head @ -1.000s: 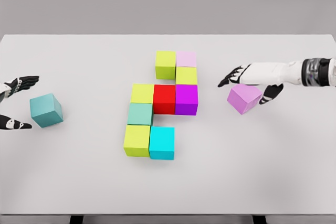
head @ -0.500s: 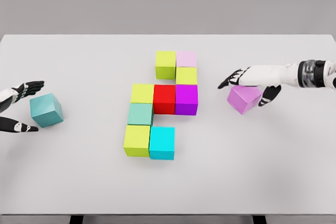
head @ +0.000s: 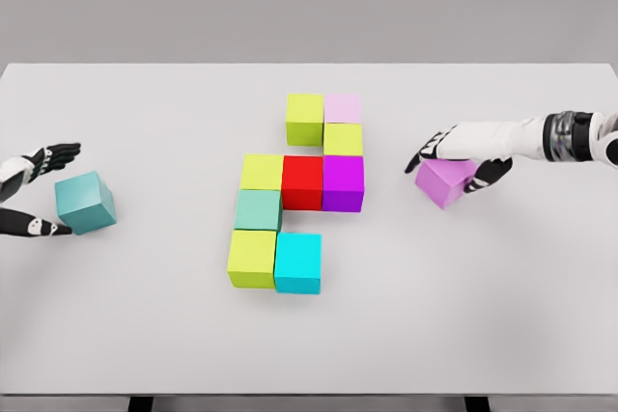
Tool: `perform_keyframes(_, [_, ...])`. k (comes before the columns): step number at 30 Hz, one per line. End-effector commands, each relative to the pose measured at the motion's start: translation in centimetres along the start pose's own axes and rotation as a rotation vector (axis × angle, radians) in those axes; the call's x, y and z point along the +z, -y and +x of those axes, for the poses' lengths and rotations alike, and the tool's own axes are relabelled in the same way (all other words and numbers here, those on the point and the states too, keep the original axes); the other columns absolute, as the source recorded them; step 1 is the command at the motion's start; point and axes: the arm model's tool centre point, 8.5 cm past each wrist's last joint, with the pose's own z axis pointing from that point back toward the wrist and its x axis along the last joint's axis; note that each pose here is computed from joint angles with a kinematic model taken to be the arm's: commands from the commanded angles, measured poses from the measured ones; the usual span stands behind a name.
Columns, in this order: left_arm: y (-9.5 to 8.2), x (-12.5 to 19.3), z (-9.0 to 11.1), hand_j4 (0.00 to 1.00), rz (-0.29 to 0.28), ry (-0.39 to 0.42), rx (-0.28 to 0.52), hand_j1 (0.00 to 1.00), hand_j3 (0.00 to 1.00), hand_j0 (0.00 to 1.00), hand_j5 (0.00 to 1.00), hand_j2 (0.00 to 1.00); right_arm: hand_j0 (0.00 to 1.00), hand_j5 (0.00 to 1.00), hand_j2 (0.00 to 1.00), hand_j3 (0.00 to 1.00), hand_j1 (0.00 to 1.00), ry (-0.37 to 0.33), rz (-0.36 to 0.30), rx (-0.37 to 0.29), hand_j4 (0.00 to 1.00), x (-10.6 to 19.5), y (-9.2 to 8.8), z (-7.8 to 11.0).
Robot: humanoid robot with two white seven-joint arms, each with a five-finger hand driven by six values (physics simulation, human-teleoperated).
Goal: Assemble the squares on the desktop into the number 2
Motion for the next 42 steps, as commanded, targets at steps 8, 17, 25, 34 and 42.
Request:
perform_keyframes(8, [0.1,-0.2,-0.8,1.0,-0.007,-0.017,0.009,1.0,1.0,1.0,1.0,1.0,0.45,0.45,0.45,0.45,0.45,0.01,-0.009,-0.001,0.45,-0.1,0.3,0.3])
perform_keyframes(17, [0.4,-1.0,-1.8,1.0,0.005,-0.031,0.034,1.0,1.0,1.0,1.0,1.0,0.42,0.42,0.42,0.42,0.42,0.066,-0.03,0.092,0.42,0.0,2.5,2.9])
perform_keyframes(25, [1.2,-2.9,-2.2,0.98,-0.016,-0.027,0.018,0.98,0.98,0.98,0.98,0.98,0.42,0.42,0.42,0.42,0.42,0.086,0.012,0.214,0.42,4.8,1.8,6.2])
perform_keyframes(34, [1.8,-3.2,-1.8,0.42,-0.069,0.008,-0.001,0.42,0.42,0.42,0.42,0.42,0.42,0.42,0.42,0.42,0.42,0.268,0.059,0.313,0.42,1.6,0.3,12.4])
perform_keyframes(42, [1.5,-10.5,2.6,0.26,-0.151,0.108,-0.109,0.26,0.26,0.26,0.26,0.26,0.42,0.42,0.42,0.42,0.42,0.406,0.126,0.354,0.42,-2.7,-0.4,15.9])
